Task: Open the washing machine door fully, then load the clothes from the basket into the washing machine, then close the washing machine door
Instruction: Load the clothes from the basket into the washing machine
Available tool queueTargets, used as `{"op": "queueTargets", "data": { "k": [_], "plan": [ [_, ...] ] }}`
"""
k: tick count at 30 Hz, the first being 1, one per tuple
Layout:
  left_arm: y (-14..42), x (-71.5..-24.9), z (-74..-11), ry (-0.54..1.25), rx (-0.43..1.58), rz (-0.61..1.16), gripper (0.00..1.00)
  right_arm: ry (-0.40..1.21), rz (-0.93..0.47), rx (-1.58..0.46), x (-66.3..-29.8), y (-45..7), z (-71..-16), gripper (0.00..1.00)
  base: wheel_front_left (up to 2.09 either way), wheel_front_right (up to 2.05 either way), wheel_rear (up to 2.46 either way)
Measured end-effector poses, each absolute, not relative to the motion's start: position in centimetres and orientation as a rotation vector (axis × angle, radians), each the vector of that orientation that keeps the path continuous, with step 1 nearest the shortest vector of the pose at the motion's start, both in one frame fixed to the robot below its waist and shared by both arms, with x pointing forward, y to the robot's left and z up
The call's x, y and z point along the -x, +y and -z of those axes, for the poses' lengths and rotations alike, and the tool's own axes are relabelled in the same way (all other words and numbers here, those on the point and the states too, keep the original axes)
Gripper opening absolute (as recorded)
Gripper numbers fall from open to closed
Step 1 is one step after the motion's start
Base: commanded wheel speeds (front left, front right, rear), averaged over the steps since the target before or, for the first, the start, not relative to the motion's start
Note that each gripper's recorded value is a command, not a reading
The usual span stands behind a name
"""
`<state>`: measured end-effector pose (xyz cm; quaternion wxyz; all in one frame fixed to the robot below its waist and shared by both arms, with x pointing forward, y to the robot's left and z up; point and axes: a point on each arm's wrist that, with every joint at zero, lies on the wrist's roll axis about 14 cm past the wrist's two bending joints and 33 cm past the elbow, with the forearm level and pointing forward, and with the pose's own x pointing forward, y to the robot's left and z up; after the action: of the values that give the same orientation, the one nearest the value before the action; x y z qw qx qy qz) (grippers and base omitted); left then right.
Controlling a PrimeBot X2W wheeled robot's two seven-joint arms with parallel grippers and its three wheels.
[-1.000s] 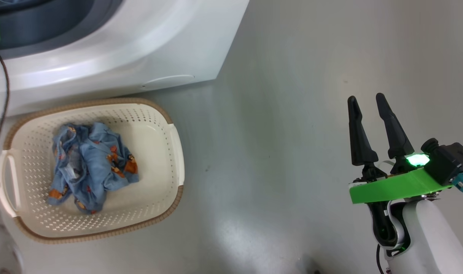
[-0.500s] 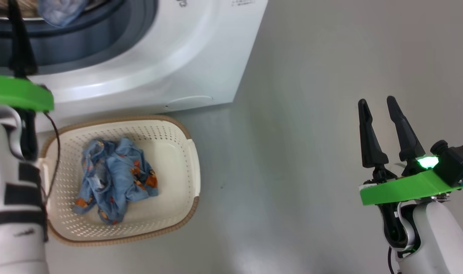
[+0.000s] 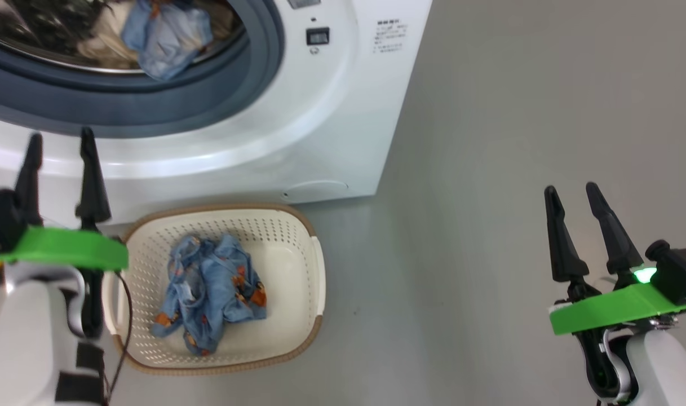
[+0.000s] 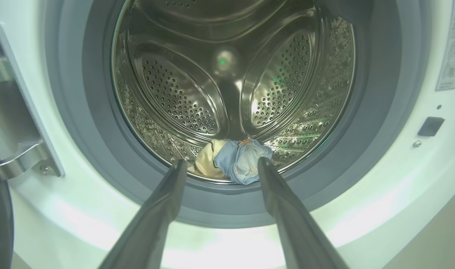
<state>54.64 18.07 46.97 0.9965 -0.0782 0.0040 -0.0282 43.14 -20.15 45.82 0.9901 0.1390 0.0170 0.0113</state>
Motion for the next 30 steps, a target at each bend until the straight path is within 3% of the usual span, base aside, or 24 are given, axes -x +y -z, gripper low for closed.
{"op": "queueTargets", "data": {
  "k": [18, 30],
  "plan": [
    [21.2, -42.7, -46.7, 0.042, 0.128, -0.022, 1.0, 0.021, -0.051, -0.273, -38.1, -19.6, -47.4, 1.0, 0.0, 0.0, 0.0],
    [23.4, -37.6, -47.5, 0.011, 0.141, -0.098, 1.0, 0.006, -0.048, -0.275, -36.0, -19.7, -48.0, 1.0, 0.0, 0.0, 0.0]
  ]
}}
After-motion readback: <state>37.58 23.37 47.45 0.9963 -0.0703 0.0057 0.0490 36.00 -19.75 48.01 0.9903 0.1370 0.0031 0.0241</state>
